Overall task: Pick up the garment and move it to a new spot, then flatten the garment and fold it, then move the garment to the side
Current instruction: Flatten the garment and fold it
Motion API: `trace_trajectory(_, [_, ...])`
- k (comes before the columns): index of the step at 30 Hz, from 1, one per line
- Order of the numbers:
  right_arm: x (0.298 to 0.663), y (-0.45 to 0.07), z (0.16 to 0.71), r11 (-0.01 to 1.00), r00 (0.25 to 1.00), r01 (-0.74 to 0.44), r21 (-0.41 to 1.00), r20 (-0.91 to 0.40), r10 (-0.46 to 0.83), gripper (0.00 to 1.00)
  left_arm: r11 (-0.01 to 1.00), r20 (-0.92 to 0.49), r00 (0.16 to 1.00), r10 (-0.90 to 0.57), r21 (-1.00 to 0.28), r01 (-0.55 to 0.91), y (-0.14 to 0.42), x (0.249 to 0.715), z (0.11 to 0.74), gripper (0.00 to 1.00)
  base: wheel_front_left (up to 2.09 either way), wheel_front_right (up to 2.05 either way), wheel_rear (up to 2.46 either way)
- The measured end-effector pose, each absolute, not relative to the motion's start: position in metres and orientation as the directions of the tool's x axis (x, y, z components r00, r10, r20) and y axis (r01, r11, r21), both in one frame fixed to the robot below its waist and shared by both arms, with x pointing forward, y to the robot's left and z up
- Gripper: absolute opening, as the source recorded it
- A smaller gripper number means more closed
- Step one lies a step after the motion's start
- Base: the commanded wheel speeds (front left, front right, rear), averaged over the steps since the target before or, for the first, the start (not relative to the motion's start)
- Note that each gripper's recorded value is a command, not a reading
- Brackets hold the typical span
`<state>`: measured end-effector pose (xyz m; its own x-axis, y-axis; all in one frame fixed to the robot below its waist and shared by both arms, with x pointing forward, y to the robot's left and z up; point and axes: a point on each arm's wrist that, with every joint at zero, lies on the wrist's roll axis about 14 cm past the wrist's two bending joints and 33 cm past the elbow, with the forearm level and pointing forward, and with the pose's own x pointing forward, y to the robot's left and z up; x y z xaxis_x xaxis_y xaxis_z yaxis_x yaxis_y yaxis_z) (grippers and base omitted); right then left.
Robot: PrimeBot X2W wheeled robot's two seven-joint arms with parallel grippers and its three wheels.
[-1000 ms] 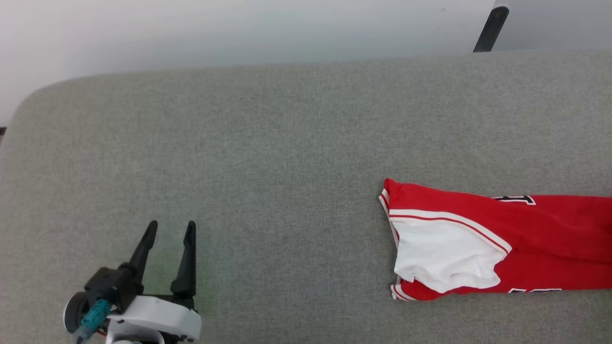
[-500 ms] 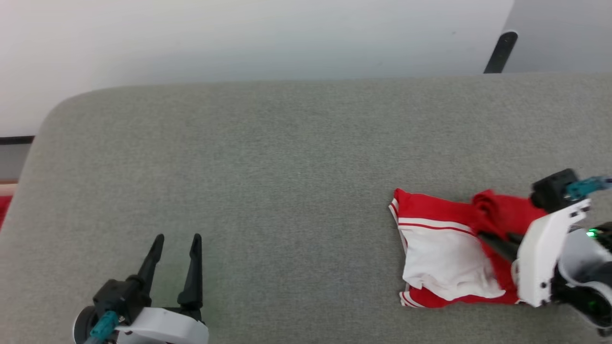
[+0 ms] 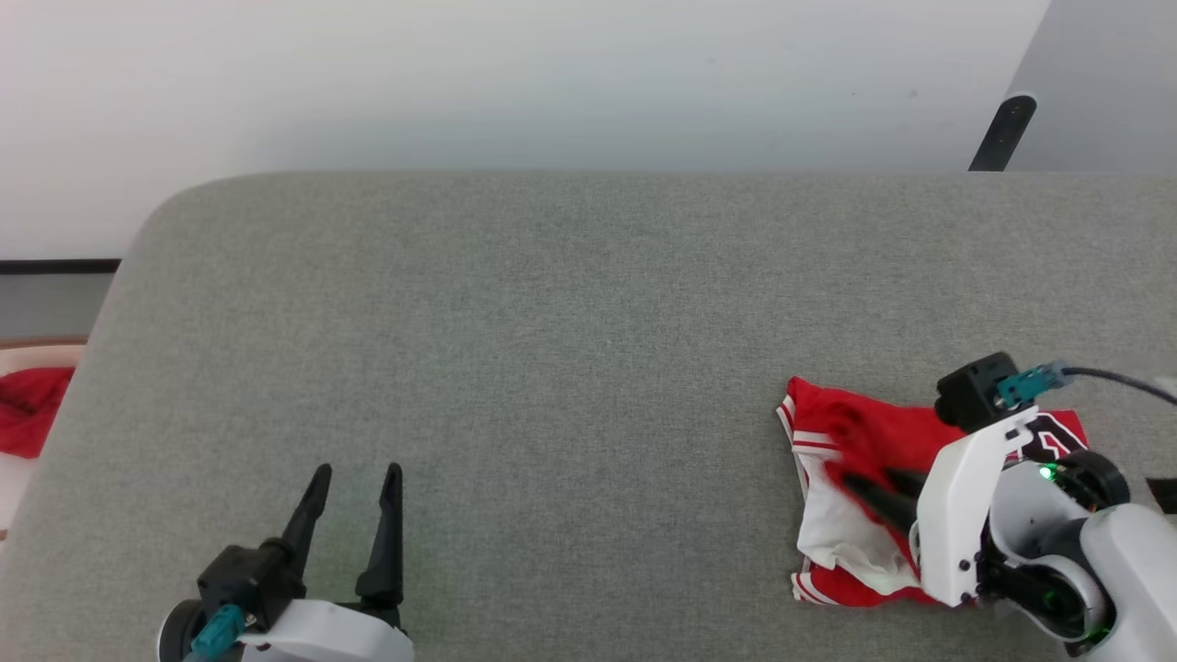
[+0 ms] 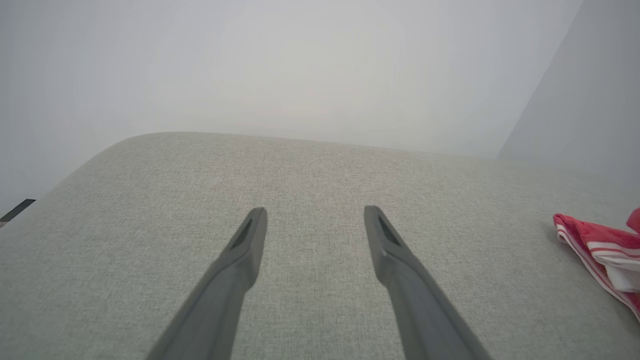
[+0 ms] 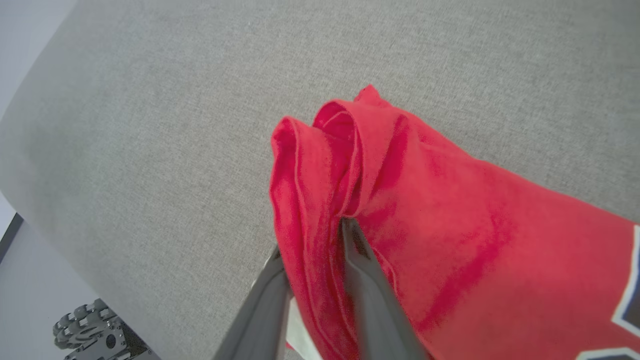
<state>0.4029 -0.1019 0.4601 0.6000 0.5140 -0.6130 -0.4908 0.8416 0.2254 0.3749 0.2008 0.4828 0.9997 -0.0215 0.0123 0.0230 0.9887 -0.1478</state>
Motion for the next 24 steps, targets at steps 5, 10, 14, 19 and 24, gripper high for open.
trace_trajectory(5, [0.399,-0.102,0.453,0.847,0.601,-0.477,0.234,-0.617,0.508,1.00,0.989,0.013,1.000,-0.024,-0.144,0.025,0.201,0.375,0.483,1.00,0.00,0.00,0.00])
trace_trajectory(10, [0.396,-0.105,0.455,0.853,0.618,-0.461,0.245,-0.601,0.507,1.00,0.989,0.016,0.999,-0.038,-0.146,0.040,0.197,0.374,0.484,1.00,0.00,0.00,0.00])
trace_trajectory(14, [0.400,-0.111,0.468,0.861,0.666,-0.442,0.251,-0.551,0.502,1.00,0.987,0.017,0.998,-0.058,-0.146,0.060,0.191,0.374,0.484,1.00,0.00,0.00,0.00])
trace_trajectory(19, [0.407,-0.141,0.487,0.896,0.757,-0.377,0.233,-0.480,0.443,1.00,0.987,0.029,0.997,-0.076,-0.142,0.080,0.187,0.375,0.489,1.00,0.00,0.00,0.00])
trace_trajectory(24, [0.413,-0.185,0.509,0.934,0.858,-0.266,0.239,-0.382,0.343,1.00,0.984,0.034,0.994,-0.100,-0.146,0.104,0.179,0.376,0.490,1.00,0.00,0.00,0.00])
